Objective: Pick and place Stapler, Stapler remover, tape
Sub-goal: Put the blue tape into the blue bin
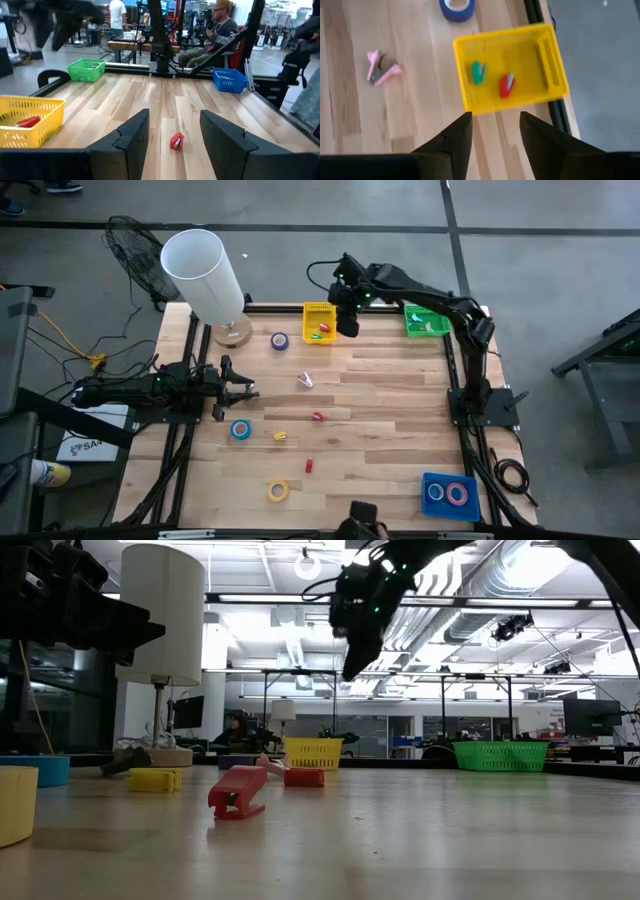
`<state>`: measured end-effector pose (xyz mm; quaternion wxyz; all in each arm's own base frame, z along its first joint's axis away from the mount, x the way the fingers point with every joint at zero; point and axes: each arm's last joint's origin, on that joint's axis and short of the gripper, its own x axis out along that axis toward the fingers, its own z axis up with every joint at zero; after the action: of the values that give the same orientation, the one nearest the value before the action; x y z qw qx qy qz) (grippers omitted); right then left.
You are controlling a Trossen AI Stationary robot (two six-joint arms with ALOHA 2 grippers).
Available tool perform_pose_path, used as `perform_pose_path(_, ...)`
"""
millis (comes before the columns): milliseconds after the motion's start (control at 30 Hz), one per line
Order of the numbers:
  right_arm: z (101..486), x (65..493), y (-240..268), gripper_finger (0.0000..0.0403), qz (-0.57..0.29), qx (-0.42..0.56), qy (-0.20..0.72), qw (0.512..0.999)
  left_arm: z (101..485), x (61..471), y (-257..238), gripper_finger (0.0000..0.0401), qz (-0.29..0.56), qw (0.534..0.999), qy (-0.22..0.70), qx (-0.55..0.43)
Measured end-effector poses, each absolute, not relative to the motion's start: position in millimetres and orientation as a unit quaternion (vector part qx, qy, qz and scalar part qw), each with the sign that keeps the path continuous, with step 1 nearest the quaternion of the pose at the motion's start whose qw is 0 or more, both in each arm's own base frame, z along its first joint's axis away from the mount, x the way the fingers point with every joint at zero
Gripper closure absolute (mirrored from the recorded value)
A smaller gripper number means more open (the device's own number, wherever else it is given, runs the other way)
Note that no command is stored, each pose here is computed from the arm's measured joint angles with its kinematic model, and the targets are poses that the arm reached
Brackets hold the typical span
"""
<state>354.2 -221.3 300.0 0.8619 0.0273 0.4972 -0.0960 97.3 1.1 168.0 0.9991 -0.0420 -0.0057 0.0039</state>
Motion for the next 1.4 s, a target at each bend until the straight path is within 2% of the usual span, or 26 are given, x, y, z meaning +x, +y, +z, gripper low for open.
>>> perform_pose_path(367,344.2,322.2,-190.0,0.025,-0.104,0.027,0.511,0.853,168.9,97.2,3.1,0.0226,0.038,0.997,-0.013,-0.068)
perform_pose_path(533,357.3,310.3,-174.1,0.025,-0.117,0.016,0.529,0.84,172.2,98.1,7.0,0.0226,0.105,0.993,-0.029,-0.049)
perform_pose_path(733,377.8,300.7,-155.7,0.025,-0.12,0.006,0.506,0.854,179.2,105.5,7.9,0.0226,0.121,0.992,0.022,-0.038)
perform_pose_path(967,389.4,300.3,-141.3,0.025,-0.083,0.004,0.471,0.878,194.5,131.6,10.6,0.0226,0.165,0.98,0.109,-0.031)
perform_pose_path(1133,362.4,301.4,-136.3,0.025,-0.055,-0.003,0.429,0.902,212.5,165.1,11.8,0.0226,0.166,0.973,0.163,-0.007)
perform_pose_path(1400,305.4,265.7,-109.5,0.025,-0.063,-0.011,0.331,0.942,227.2,206.2,41.9,0.0226,0.215,0.944,0.25,-0.01)
